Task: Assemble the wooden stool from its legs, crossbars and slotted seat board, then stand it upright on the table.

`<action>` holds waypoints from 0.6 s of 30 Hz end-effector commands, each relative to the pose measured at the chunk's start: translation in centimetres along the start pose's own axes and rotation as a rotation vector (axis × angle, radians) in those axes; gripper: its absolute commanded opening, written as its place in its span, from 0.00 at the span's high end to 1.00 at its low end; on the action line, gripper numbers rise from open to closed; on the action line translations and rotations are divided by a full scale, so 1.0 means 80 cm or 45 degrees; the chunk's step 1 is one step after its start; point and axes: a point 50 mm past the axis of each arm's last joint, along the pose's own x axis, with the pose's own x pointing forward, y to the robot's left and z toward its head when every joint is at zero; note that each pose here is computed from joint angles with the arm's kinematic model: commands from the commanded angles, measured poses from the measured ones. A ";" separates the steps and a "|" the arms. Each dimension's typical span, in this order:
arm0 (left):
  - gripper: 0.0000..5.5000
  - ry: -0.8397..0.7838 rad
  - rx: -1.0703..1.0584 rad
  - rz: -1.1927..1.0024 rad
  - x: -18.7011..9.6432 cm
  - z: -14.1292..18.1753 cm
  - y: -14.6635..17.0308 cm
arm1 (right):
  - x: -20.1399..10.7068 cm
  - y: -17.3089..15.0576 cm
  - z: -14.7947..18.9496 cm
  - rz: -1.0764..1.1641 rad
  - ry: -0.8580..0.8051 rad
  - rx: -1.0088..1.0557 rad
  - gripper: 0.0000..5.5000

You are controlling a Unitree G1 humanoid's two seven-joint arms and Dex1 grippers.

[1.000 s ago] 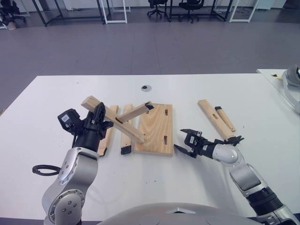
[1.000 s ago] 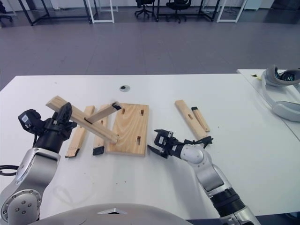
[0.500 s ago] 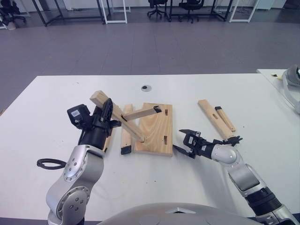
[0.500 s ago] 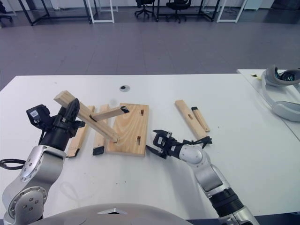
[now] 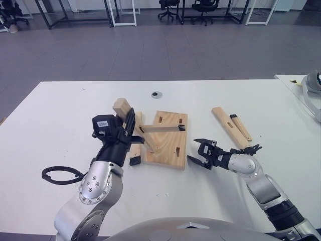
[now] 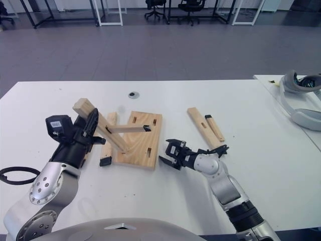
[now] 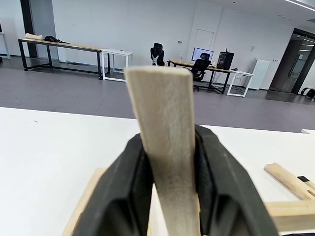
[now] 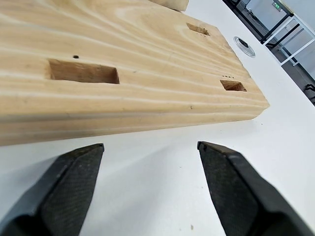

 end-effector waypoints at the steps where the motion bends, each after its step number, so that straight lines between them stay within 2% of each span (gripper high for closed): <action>1: 0.81 0.466 0.175 0.004 -0.004 -0.067 0.001 | 0.000 -0.003 -0.004 -0.024 0.063 -0.011 0.35; 8: 0.81 0.608 0.211 -0.017 -0.009 -0.093 -0.004 | 0.007 -0.007 0.002 -0.082 0.051 -0.003 0.35; 11: 0.81 0.607 0.217 -0.039 -0.005 -0.094 -0.007 | 0.007 -0.009 0.000 -0.093 0.066 -0.007 0.35; 13: 0.81 0.522 0.241 -0.036 0.004 -0.080 -0.007 | 0.011 -0.011 -0.001 -0.099 0.067 -0.009 0.35; 17: 0.81 0.216 0.171 0.063 0.024 -0.027 0.000 | 0.018 -0.011 0.001 -0.115 0.053 -0.004 0.35; 18: 0.75 0.143 0.172 0.086 0.028 -0.013 0.004 | 0.020 -0.011 0.001 -0.119 0.049 -0.002 0.35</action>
